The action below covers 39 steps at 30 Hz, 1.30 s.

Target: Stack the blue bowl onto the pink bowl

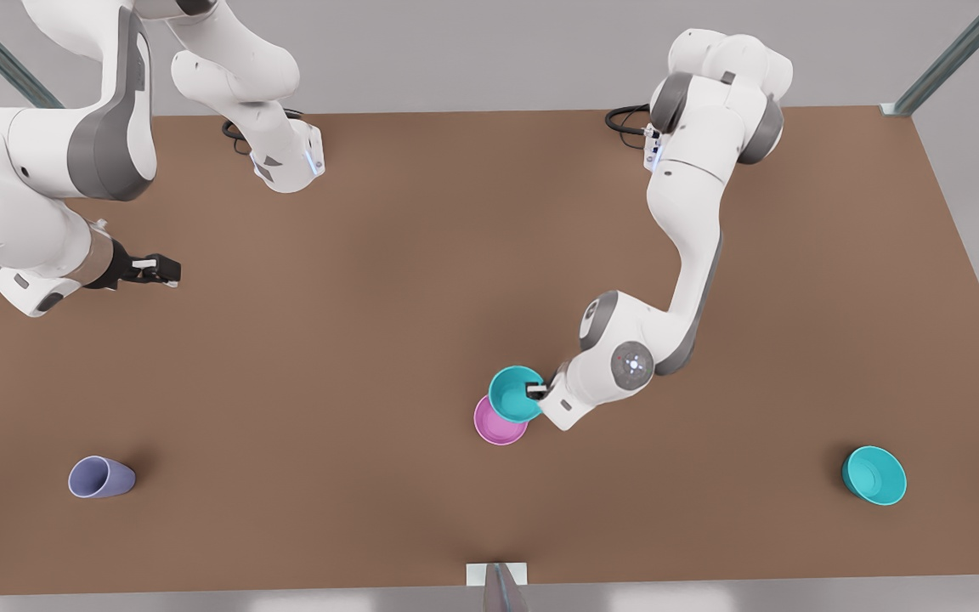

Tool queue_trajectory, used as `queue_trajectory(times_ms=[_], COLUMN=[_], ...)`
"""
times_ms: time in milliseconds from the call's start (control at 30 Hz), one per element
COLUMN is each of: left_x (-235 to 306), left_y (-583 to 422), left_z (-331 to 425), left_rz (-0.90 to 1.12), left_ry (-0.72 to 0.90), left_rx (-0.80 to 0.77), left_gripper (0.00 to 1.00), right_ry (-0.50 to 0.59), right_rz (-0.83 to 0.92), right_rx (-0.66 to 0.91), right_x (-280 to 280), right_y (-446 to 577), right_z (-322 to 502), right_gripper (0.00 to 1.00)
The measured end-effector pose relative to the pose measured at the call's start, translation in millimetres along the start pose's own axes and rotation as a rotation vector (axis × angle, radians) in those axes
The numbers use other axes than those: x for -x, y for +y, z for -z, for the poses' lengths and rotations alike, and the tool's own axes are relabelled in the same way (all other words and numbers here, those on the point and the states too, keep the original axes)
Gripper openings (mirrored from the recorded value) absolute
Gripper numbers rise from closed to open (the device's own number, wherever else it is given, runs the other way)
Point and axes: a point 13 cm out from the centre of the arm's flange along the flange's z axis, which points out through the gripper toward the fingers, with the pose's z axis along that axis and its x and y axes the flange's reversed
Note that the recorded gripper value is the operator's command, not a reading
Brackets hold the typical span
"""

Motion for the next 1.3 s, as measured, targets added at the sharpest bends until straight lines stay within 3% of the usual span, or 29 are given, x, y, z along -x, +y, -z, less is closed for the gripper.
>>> queue_trajectory(times_ms=[833, 867, 1067, 1167, 1233, 1300], left_x=[8.3, 8.7, 32.1, 69.6, 44.2, -21.8], left_y=[-17.0, -16.3, 28.6, 155.8, 201.8, 210.8], left_z=[-40.3, -40.3, -6.4, 196.4, 301.6, 355.1], left_rz=[0.336, 0.344, 0.410, 0.453, 0.437, 0.377], left_ry=[-0.013, -0.013, -0.012, -0.134, -0.185, -0.164], left_rx=[-0.028, -0.029, -0.035, 0.051, 0.136, 0.241], left_gripper=[0.23, 1.00, 1.00, 1.00, 1.00, 1.00], right_ry=[0.007, 0.007, 0.007, 0.007, 0.007, 0.007], right_rz=[0.034, 0.034, 0.038, 0.039, 0.039, 0.040], right_rx=[0.004, 0.004, 0.004, 0.004, 0.004, 0.004], right_x=[1.4, 1.3, 1.4, 1.5, 1.4, 1.4], right_y=[0.6, 0.5, 0.7, 0.6, 0.5, 0.6], right_z=[-3.6, -3.6, -3.6, -3.7, -3.8, -3.6], right_gripper=[1.00, 1.00, 1.00, 1.00, 1.00, 1.00])
